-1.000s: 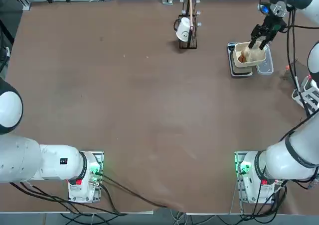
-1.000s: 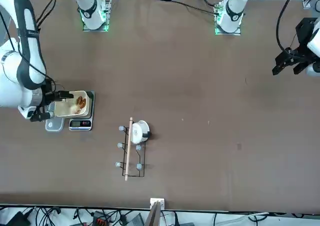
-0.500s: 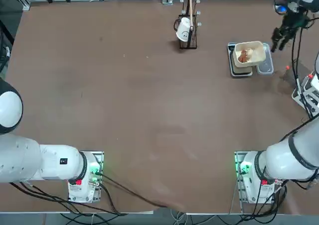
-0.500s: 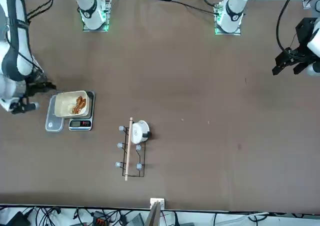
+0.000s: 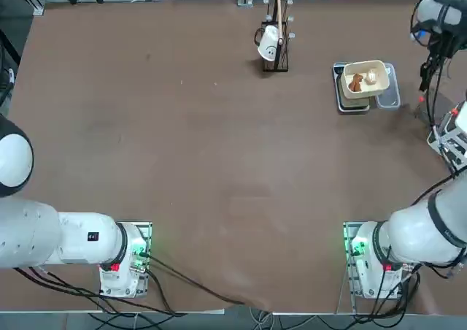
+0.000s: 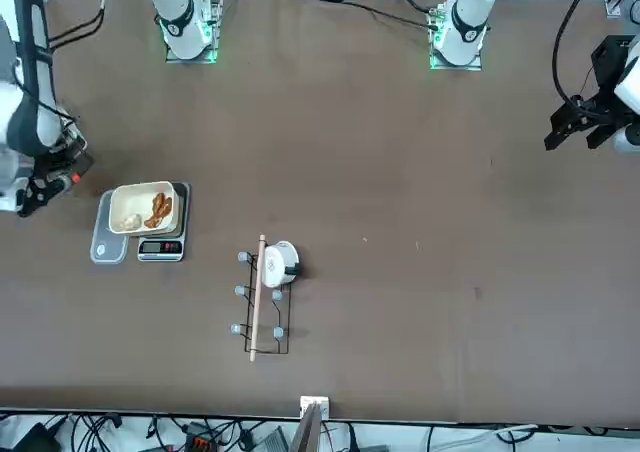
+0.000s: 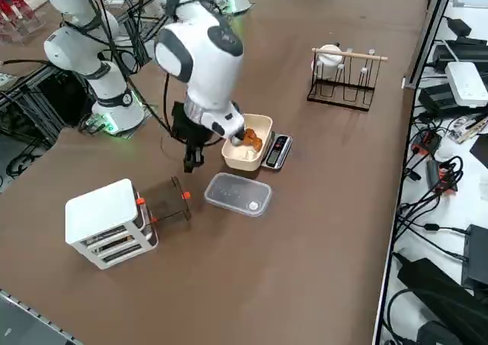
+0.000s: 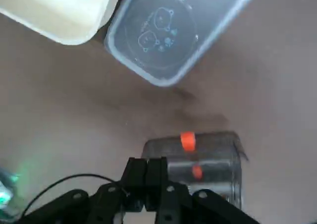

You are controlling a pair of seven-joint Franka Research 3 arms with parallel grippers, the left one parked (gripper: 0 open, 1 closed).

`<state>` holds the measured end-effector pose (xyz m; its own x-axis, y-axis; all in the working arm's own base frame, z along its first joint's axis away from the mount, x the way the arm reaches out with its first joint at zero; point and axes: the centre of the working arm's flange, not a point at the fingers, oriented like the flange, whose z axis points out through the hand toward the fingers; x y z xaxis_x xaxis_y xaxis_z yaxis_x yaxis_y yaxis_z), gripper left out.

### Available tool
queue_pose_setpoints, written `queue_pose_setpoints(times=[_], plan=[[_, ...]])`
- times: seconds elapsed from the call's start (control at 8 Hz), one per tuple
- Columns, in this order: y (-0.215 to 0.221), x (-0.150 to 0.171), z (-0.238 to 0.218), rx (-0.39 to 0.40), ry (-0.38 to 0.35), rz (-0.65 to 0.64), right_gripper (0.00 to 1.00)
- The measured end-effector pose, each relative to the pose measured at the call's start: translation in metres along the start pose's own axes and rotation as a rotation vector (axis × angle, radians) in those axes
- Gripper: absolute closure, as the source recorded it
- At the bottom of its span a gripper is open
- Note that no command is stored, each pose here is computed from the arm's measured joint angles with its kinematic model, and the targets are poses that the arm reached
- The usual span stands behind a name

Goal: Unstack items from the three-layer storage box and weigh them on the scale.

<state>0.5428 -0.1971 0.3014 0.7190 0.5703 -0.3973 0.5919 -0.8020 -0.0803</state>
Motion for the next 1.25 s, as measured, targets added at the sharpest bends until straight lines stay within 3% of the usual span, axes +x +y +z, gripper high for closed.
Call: queue_pose_setpoints(times=[0.5, 1.25], plan=[[-0.004, 0.001, 0.054, -0.030, 0.037, -0.045, 0.98], [0.039, -0.086, 0.097, 0.027, 0.050, -0.070, 0.98]])
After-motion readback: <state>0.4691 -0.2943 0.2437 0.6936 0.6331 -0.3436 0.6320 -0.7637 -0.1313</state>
